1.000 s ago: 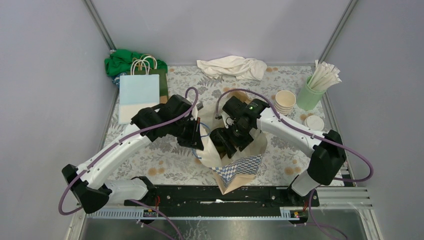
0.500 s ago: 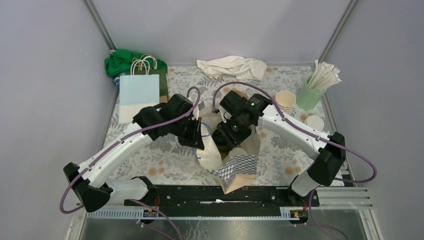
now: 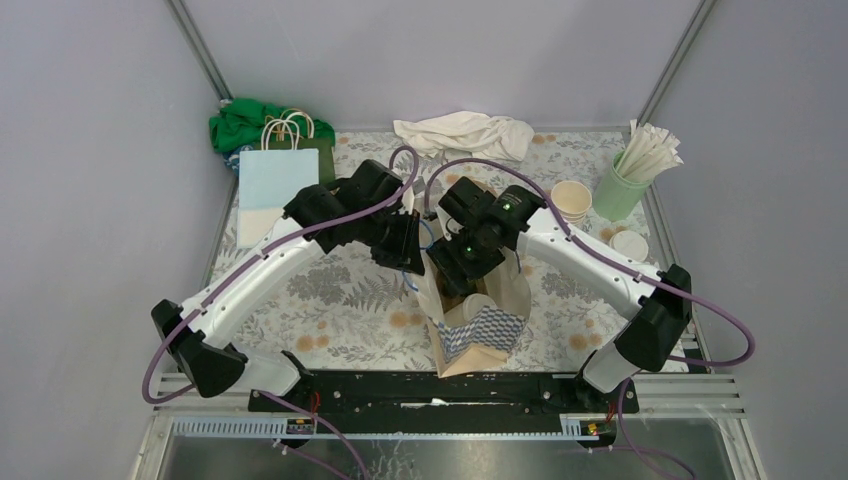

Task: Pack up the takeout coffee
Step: Place the coffee cup on the cup tray.

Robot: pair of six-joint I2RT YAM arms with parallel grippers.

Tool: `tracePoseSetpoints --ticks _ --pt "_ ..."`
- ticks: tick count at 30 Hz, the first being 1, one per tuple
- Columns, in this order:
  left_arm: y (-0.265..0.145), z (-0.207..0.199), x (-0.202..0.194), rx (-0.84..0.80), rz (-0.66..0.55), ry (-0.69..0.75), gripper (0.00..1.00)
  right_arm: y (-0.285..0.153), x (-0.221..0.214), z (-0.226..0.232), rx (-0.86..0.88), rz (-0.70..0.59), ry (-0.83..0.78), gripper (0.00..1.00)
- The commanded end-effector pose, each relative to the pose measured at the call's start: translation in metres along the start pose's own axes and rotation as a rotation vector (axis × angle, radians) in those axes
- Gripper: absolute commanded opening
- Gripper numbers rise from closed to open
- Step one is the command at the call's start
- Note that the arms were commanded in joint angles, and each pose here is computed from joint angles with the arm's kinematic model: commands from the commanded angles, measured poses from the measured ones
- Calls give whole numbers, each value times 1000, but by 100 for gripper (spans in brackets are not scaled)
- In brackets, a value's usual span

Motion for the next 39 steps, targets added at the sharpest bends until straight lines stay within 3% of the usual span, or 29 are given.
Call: tracePoseSetpoints --ticks 1,9,11,14,17,23,26,31,35,39 --pt "-14 -9 14 -12 -52 11 20 -20 19 1 -8 -121 -38 78" --pt "-14 -9 19 16 -68 -43 31 -29 1 -7 -34 -118 -2 84" --pt "-18 -12 20 9 -81 -43 38 -29 -10 -9 -36 -92 22 88" --pt "-25 -14 22 13 -96 -46 61 -30 -23 -11 -39 -48 48 88" --pt "-35 -18 27 22 -117 -44 79 -34 -20 -11 -54 -70 52 88" --pt "-69 -31 43 12 -217 -40 96 -46 -4 -12 -78 -141 31 90" --pt "-94 -38 61 11 -295 -27 97 -57 7 -11 -80 -195 4 90" --pt "-114 -24 90 15 -384 -34 85 -71 16 -12 -95 -270 -29 90" --pt "-108 -4 120 24 -445 49 75 -77 18 -12 -92 -303 -47 88" --pt "-82 22 150 73 -452 209 75 -87 26 -9 -83 -359 -71 82"
Point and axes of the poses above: each gripper's point midway between its finger pads, its own y axis out along the fingers, its own z axis along the line the jaws close on, x = y × z, the point moved 5 cm from there along -y, back along the fingers, and after that the axes turned 1 degree about y, right-handed, at the moved point
